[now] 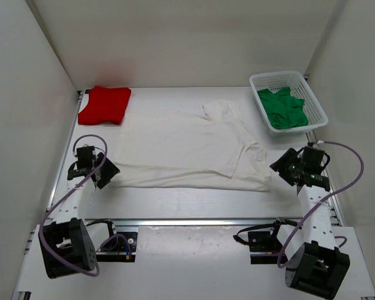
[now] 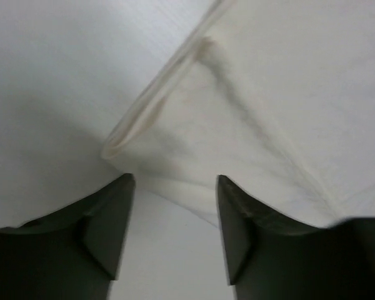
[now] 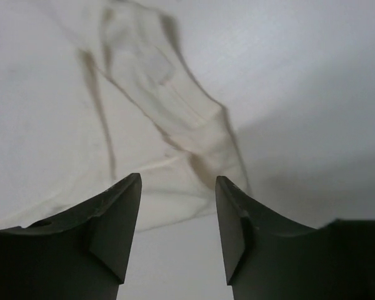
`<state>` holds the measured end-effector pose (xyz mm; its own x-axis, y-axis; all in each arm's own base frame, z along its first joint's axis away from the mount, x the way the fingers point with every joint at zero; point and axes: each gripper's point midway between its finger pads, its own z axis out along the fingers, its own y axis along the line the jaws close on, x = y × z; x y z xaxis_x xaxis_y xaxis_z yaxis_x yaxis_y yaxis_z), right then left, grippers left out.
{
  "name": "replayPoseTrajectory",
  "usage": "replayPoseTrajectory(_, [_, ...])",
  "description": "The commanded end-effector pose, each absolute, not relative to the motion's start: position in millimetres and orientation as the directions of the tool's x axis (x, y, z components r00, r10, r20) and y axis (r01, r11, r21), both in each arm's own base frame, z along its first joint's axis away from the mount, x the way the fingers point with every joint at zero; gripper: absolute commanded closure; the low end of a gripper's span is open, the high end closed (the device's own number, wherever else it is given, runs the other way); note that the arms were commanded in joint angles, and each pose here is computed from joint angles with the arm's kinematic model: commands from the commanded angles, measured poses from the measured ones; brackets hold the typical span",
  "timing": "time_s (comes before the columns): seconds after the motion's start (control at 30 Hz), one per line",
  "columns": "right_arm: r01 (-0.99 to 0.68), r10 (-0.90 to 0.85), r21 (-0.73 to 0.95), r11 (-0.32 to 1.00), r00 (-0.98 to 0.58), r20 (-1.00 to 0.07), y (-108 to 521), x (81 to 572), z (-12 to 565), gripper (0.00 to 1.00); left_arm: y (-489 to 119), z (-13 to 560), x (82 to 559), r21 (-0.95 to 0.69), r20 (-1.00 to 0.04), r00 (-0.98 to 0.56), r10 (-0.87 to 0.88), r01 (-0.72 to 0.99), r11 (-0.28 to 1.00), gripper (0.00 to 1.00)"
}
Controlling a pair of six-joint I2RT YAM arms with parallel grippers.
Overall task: Fold and stack the t-shirts
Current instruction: Fold the flattened tshirt in 1/3 of the way
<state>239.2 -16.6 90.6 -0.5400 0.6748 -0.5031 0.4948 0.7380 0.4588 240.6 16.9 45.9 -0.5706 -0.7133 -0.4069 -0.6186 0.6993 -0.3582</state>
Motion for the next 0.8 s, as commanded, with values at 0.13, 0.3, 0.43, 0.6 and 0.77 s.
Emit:
replayPoseTrajectory(0.13, [0.077,0.364,0.439,0.895,-0.695,-0.620,81.7,274.1,119.1,0.76,-76.8,128.8,295.8,-0.445,-0.662,-0.596,-0.454,-0.175,0.878,0.52])
replayPoseTrajectory(0.3, [-0.041,0.313,0.521,0.852,-0.759,-0.571,142.3,276.8,91.0,0.85,-159.3,110.0,280.1,-0.454,-0.643,-0.705,-0.299,0.036,0.890,0.55])
replayPoseTrajectory(0.43, [0.013,0.358,0.541,0.841,-0.764,-0.538,141.0,275.0,69.1,0.69,-187.6,83.0,260.7,-0.495,-0.570,-0.784,-0.247,0.088,0.864,0.57])
replayPoseTrajectory(0.6, [0.071,0.417,0.597,0.799,-0.781,-0.465,140.0,267.0,43.9,0.65,-198.5,78.0,253.6,-0.514,-0.577,-0.785,-0.228,0.131,0.848,0.57])
replayPoseTrajectory(0.77, [0.054,0.407,0.631,0.774,-0.806,-0.429,152.1,264.2,37.1,0.66,-196.7,71.5,248.3,-0.517,-0.575,-0.788,-0.219,0.143,0.844,0.57])
